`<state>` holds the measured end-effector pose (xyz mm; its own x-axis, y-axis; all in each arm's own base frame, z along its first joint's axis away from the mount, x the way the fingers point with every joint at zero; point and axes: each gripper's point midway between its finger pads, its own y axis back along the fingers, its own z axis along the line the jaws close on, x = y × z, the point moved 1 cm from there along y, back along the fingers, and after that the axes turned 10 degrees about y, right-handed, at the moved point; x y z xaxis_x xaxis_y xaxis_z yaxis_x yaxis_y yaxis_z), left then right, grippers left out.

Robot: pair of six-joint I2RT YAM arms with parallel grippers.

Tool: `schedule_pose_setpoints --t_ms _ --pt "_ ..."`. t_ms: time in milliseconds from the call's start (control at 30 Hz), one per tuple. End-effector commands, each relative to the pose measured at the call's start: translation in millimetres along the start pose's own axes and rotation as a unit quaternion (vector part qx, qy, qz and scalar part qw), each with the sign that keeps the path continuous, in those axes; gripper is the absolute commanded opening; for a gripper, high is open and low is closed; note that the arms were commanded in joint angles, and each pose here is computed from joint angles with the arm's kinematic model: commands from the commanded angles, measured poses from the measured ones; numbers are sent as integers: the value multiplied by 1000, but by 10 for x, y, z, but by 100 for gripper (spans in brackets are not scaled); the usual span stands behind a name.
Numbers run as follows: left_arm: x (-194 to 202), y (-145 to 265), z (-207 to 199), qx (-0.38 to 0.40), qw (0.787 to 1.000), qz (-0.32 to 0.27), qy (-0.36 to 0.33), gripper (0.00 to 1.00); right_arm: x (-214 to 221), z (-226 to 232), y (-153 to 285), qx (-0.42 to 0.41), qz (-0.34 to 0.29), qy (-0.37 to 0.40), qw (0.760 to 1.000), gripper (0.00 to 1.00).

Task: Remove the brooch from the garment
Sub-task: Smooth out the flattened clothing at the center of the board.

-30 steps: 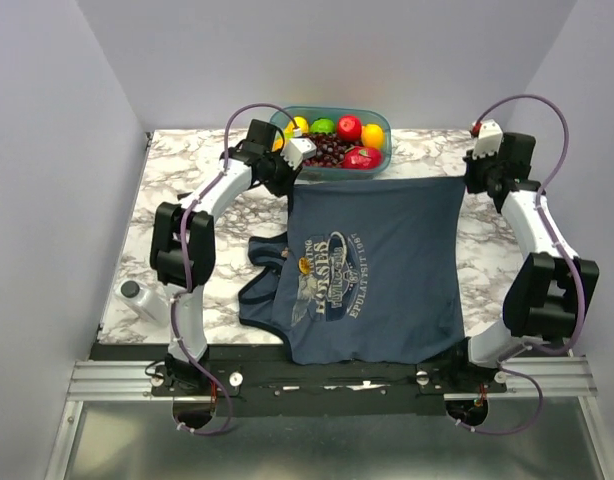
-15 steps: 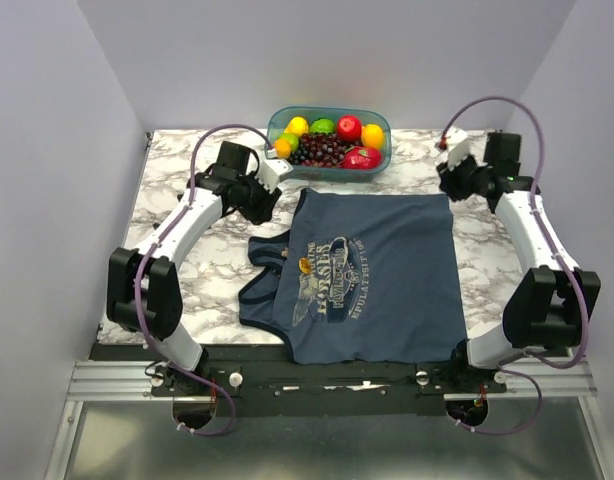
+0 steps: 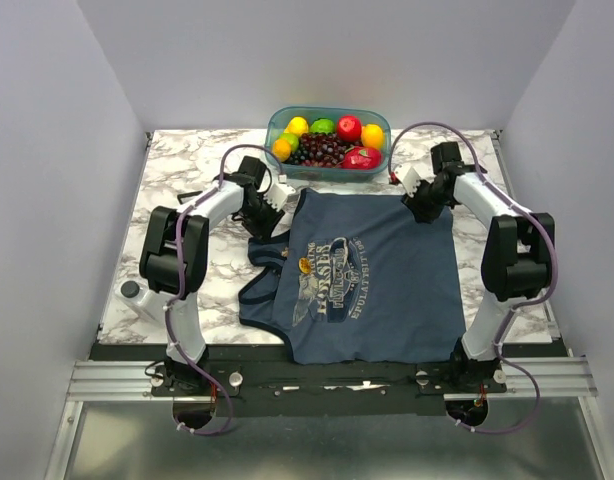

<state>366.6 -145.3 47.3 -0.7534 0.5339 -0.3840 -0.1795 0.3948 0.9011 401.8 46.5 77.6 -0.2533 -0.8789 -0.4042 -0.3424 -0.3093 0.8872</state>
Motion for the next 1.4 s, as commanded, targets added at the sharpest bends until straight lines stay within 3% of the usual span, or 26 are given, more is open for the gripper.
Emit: schedule_pose_setpoints --t_ms 0,233,367,800,933,1067,1233,1367 --pt "167 -63 257 -39 998 41 -10 38 111 -186 -114 5 57 21 998 34" --pt "169 92 755 -93 994 36 48 37 340 -331 -401 9 115 68 991 30" --pt "171 222 922 -110 992 33 59 37 428 -674 -480 58 162 74 982 24" --pt "-24 494 1167 -151 988 12 36 38 247 -1659 -586 182 176 86 964 17" --pt "-174 619 1126 -142 989 -11 28 38 44 -1732 -375 203 141 77 966 17" --pt "-453 872 745 -75 993 -89 25 41 -290 -1562 20 207 67 44 975 22" --pt "-576 1013 195 9 987 -142 76 43 -819 -1130 431 200 -38 50 978 47" --pt "-563 882 -84 46 980 -152 118 45 -1285 -722 625 157 -148 13 976 57"
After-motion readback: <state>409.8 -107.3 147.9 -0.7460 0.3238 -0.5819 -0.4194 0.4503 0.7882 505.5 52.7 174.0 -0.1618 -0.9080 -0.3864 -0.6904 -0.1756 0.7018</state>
